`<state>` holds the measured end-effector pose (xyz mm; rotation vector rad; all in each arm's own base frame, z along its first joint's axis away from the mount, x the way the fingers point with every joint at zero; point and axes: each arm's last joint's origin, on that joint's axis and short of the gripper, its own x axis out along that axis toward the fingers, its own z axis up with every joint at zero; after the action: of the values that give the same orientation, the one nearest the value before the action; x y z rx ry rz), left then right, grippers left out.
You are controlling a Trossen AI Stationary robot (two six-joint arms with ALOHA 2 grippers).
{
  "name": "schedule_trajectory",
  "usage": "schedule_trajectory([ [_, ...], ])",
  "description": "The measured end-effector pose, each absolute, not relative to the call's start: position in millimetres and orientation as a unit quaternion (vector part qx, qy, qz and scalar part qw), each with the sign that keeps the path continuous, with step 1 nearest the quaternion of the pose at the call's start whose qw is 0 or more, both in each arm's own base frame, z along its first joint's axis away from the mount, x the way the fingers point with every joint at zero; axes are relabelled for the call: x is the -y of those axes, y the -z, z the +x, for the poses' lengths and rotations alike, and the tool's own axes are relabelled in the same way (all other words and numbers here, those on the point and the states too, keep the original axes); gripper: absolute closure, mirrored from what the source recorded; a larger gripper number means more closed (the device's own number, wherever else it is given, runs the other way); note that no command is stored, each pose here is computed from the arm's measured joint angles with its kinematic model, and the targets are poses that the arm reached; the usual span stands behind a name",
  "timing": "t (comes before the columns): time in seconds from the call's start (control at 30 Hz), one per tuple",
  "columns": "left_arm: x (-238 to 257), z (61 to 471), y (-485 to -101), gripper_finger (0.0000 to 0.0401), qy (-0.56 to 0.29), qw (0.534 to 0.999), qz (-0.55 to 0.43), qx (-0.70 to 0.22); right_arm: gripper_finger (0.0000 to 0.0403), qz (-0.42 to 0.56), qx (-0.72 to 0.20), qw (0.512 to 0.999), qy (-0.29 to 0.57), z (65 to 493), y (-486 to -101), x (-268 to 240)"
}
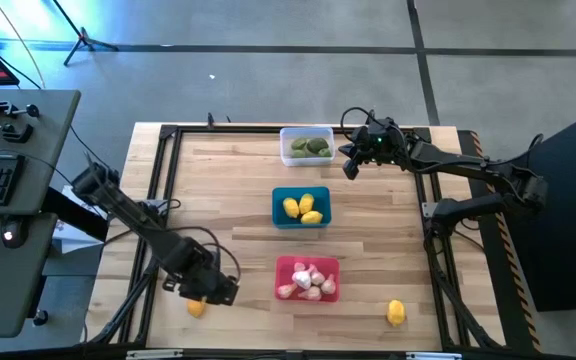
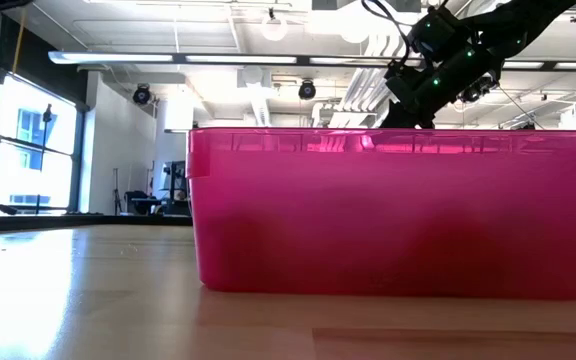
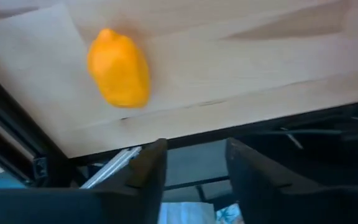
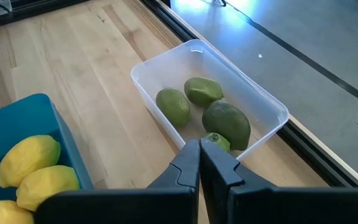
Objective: Sort produce into baskets
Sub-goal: Put the left yellow lemon into the blue bin
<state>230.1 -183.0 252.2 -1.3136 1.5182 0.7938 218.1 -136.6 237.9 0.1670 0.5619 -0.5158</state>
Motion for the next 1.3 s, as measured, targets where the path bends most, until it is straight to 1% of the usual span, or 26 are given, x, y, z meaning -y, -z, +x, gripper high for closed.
schedule_trajectory([
  [0.13,188.5,234.9,-237.1,0.0204,-0.339,0.45,-0.523,-0.64,0.0403,0.083,-0.273,0.925,0.252,218.2,-237.9,136.6],
  [0.23,192.4,230.2,-220.3,0.0185,-0.356,0.427,-0.513,-0.654,0.0403,0.083,-0.273,0.925,0.252,218.1,-237.9,136.7],
  [0.33,195.6,221.6,-207.4,0.0181,-0.37,0.415,-0.52,-0.649,0.0403,0.084,-0.274,0.925,0.25,218.2,-237.8,136.5],
  [0.4,195.7,217.2,-199.7,0.018,-0.379,0.418,-0.526,-0.637,0.0403,0.082,-0.275,0.925,0.249,218.1,-237.7,136.4],
  [0.5,196.2,217.6,-187.4,0.018,-0.364,0.417,-0.551,-0.624,0.0403,0.081,-0.276,0.925,0.249,218.0,-237.6,136.5],
  [0.57,196.1,215.3,-179.4,0.018,-0.365,0.411,-0.559,-0.621,0.0403,0.081,-0.277,0.925,0.249,217.9,-237.4,136.3],
  [0.63,194.6,211.4,-174.7,0.018,-0.383,0.4,-0.557,-0.619,0.0403,0.083,-0.281,0.923,0.248,217.5,-236.7,136.1],
  [0.77,193.7,210.9,-177.4,0.018,-0.381,0.401,-0.559,-0.617,0.0403,0.087,-0.288,0.921,0.248,216.8,-235.4,135.6],
  [0.9,195.4,213.7,-189.3,0.018,-0.369,0.407,-0.568,-0.612,0.0403,0.088,-0.287,0.921,0.249,216.8,-235.4,135.7],
  [1.0,195.1,213.4,-198.5,0.0178,-0.374,0.416,-0.548,-0.622,0.0403,0.088,-0.287,0.921,0.249,216.8,-235.4,135.6],
  [1.13,190.1,208.2,-203.1,0.0164,-0.394,0.424,-0.509,-0.637,0.0403,0.088,-0.287,0.921,0.249,216.8,-235.5,135.6],
  [1.3,188.0,204.2,-194.8,0.0144,-0.386,0.431,-0.493,-0.65,0.0403,0.09,-0.287,0.922,0.244,216.9,-235.5,135.4],
])
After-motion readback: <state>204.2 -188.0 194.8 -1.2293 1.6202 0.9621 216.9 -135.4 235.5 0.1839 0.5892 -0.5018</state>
